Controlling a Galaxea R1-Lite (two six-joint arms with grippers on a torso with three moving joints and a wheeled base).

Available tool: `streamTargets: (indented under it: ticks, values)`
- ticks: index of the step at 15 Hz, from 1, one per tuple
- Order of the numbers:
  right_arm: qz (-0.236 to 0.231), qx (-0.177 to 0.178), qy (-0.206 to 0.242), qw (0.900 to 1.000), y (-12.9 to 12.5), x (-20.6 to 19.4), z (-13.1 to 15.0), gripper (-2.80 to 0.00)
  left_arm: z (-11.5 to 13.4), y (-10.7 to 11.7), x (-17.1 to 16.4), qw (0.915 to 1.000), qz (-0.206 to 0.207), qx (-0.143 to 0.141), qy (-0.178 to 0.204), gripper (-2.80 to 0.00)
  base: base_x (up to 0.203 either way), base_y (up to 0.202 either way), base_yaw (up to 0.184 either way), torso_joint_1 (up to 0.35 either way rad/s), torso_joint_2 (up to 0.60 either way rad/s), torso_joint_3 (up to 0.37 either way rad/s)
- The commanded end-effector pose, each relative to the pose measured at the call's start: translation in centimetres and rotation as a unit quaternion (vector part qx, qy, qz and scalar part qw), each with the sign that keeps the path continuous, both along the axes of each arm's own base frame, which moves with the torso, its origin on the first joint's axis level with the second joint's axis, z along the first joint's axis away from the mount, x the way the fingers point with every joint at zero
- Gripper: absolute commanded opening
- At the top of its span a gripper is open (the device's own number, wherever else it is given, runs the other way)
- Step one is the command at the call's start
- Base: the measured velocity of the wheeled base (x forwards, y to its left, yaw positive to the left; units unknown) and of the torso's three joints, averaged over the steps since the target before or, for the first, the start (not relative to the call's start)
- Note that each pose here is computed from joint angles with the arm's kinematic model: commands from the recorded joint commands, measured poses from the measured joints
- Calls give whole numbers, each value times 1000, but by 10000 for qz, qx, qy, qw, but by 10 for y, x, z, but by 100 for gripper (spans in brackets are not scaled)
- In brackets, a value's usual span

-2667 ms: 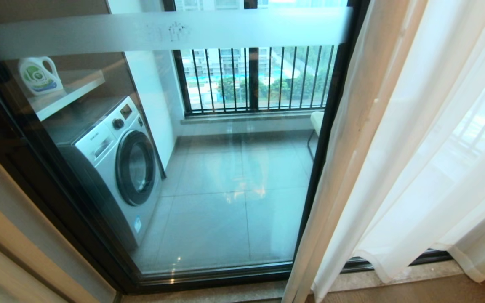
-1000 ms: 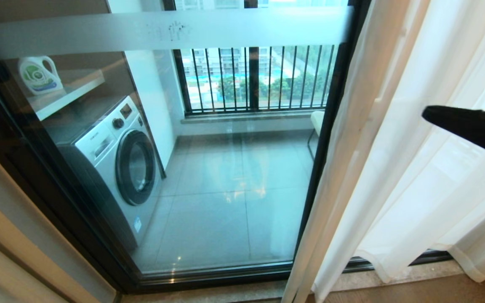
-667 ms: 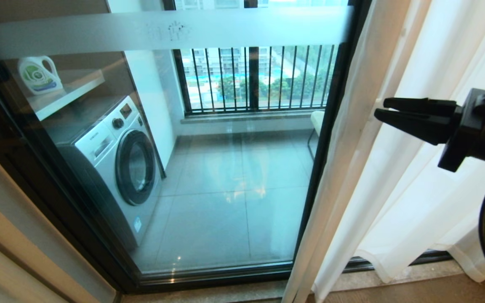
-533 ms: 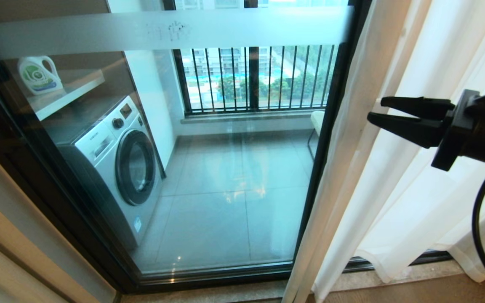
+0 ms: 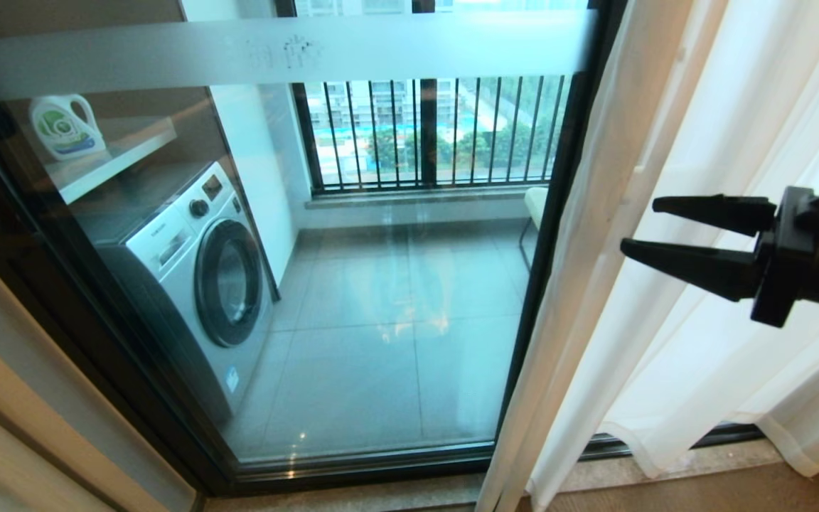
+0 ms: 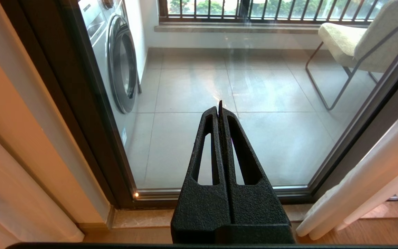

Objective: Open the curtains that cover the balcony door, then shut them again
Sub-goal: Pull the inner curtains open on both sides

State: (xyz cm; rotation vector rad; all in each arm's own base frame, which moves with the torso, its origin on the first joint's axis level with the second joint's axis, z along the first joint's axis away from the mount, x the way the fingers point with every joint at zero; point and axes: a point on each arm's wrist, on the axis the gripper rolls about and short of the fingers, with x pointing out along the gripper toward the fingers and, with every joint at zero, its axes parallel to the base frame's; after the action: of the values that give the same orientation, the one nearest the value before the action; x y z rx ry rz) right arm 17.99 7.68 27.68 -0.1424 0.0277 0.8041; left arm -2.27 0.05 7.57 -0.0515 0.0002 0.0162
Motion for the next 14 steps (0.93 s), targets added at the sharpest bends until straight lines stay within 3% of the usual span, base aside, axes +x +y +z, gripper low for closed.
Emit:
streamTargets:
  ticks: [1,3,7,14]
  values:
    - [-1,-103,251,9996,-9,-25,-2,0,0,0,0,10000,4,-3,-3,-280,0,0,0,0,0,0]
    - [-49,-266,638,9976,-13,-34,-11,0,0,0,0,10000,4,-2,-3,-280,0,0,0,0,0,0]
    - [-624,-442,671,9948,-8,-13,-13,0,0,0,0,10000,4,-3,-3,-280,0,0,0,0,0,0]
    - [-910,-155,-37,9957,20,57,1,0,0,0,0,10000,4,-3,-7,-280,0,0,0,0,0,0]
